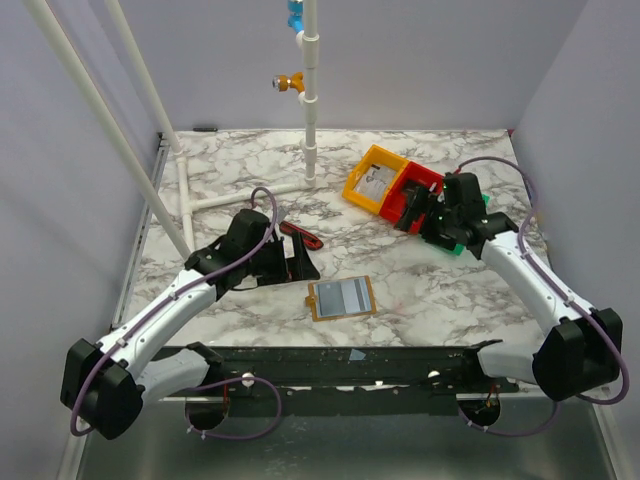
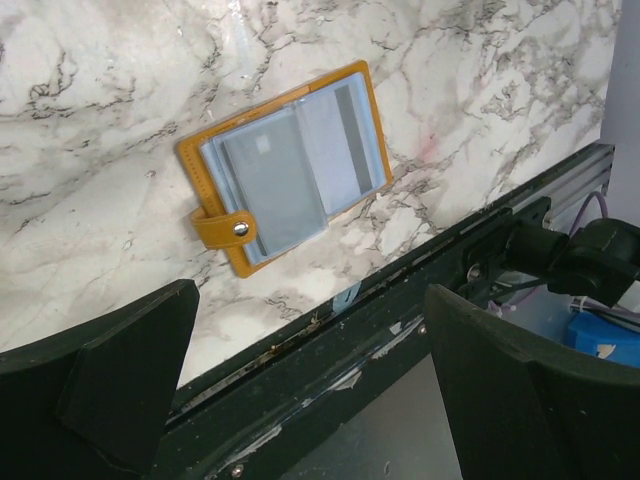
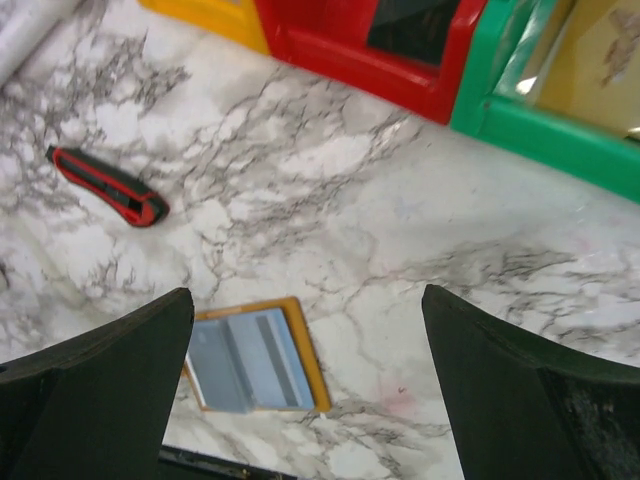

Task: Take the credit cards out of the card holder
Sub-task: Remove the credit card from the card holder.

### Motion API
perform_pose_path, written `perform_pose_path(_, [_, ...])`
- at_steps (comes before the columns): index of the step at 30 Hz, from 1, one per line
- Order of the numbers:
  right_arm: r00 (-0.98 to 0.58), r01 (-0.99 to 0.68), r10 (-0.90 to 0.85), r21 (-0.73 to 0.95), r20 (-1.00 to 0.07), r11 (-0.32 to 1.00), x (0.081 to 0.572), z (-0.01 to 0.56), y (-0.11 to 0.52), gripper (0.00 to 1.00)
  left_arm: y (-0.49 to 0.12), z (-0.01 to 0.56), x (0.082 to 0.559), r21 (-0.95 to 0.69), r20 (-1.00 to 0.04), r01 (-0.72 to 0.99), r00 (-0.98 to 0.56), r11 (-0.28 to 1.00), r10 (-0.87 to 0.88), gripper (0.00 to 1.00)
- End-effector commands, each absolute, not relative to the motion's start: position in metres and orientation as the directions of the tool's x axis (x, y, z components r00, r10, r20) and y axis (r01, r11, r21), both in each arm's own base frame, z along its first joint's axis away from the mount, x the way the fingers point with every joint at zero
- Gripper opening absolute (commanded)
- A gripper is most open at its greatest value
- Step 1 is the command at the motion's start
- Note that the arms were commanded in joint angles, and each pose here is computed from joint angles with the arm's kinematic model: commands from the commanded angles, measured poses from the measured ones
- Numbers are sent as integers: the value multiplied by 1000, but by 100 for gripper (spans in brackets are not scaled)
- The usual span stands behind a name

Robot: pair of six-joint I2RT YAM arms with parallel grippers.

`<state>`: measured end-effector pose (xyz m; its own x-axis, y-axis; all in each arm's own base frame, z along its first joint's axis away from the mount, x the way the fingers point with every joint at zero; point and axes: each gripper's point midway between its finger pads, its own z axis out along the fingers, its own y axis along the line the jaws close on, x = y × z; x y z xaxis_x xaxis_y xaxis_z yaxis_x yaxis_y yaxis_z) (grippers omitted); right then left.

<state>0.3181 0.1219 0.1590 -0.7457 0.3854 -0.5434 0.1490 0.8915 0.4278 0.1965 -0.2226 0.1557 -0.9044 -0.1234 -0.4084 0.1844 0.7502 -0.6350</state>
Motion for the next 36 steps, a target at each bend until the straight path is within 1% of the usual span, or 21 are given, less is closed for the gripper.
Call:
perform_pose_path(1, [-791, 61, 343, 492, -507, 868, 296, 153, 162, 100, -220, 143, 204, -634, -400, 129, -899, 762, -180, 99])
perform_pose_path(4, [-820, 29, 309, 505, -481, 863, 280, 140, 183, 100, -221, 132, 204, -636, -378, 110, -907, 764, -185, 99])
perform_pose_path(17, [-902, -12, 249, 596, -353, 803, 232, 99, 243, 100, -234, 94, 196, -637, -300, 69, -940, 768, -164, 99])
perform_pose_path(23, [-920, -9, 236, 618, -314, 786, 222, 87, 254, 100, -249, 82, 190, -643, -273, 82, -954, 761, -128, 98])
perform_pose_path(36, [-948, 20, 225, 662, -225, 749, 207, 65, 266, 100, -267, 71, 186, -647, -242, 91, -966, 757, -91, 91])
